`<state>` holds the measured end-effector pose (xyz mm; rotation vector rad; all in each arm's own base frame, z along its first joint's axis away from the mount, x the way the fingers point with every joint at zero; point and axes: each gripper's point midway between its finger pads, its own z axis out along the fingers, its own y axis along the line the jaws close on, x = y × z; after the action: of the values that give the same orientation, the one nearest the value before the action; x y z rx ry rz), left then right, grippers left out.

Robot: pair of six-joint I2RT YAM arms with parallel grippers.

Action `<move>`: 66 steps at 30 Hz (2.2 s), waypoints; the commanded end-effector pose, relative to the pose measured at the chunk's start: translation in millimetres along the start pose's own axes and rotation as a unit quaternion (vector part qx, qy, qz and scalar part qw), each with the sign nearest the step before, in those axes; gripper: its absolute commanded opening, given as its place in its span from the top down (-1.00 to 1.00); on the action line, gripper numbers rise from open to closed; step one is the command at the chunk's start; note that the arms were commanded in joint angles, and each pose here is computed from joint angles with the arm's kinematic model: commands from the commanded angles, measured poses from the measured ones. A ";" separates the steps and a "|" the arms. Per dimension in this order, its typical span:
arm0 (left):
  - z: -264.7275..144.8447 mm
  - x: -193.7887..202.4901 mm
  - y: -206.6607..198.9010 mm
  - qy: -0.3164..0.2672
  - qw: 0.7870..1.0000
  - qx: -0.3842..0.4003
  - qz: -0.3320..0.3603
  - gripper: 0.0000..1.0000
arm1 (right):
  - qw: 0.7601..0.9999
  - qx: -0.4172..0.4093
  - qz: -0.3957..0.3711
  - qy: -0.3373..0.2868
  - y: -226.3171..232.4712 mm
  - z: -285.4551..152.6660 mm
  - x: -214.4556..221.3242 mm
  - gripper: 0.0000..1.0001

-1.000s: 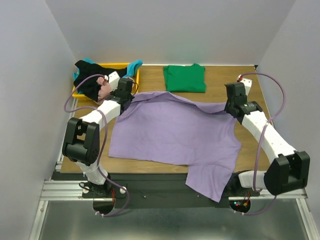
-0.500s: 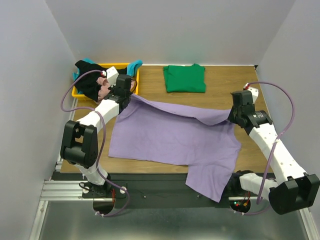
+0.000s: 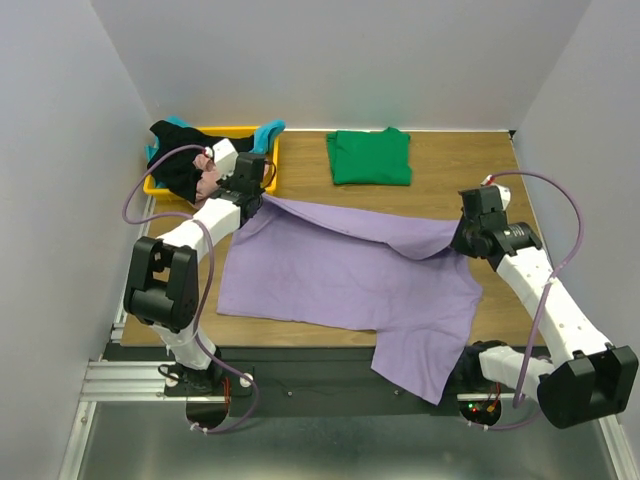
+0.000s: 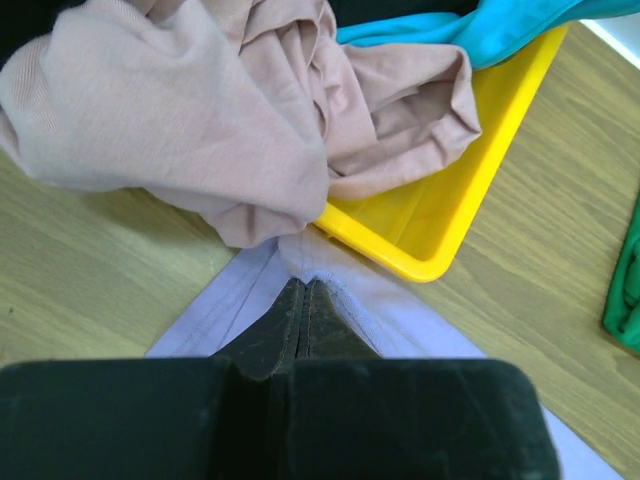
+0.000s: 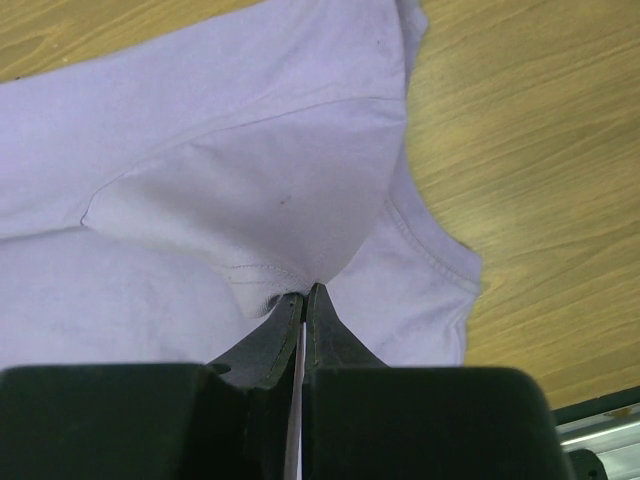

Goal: Fold and stack the t-shirts
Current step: Fold the tshirt

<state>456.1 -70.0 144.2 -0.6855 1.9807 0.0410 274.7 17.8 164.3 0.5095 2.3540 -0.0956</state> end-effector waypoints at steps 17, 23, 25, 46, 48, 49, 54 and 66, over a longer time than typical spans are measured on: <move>16.8 35.1 27.7 0.035 0.997 -0.065 0.009 1.00 | 0.998 0.058 0.007 0.030 -8.7 23.7 9.1 0.99; 10.9 48.4 43.6 0.046 0.996 -0.081 0.006 1.00 | 0.998 0.053 0.015 0.026 -8.9 20.8 9.8 0.99; 10.0 54.4 51.3 0.050 0.995 -0.092 0.008 1.00 | 0.998 0.050 0.015 0.026 -8.2 20.1 9.8 0.99; -91.8 26.1 -29.5 0.044 0.995 0.093 -0.001 -0.97 | 0.998 0.053 0.010 0.014 5.8 36.9 -10.9 0.99; -111.0 34.6 -49.7 0.043 0.990 0.133 0.027 -0.97 | 0.998 0.058 0.015 0.011 8.1 42.3 -14.4 0.99; -121.0 36.5 -63.8 0.038 0.986 0.161 0.033 -0.97 | 0.998 0.053 0.023 0.001 13.4 44.6 -22.1 0.99; -179.3 82.4 -130.2 0.072 0.943 0.310 0.101 -0.97 | 0.999 0.039 0.019 -0.007 35.9 66.5 -44.2 0.99; -256.7 187.8 -225.6 0.138 0.868 0.436 0.192 -0.88 | 0.999 0.029 0.024 0.040 57.6 142.2 -52.2 0.99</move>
<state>298.5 -384.8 139.7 0.2487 2.1794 -0.6010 394.3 19.3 87.6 0.6048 2.4805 -0.2160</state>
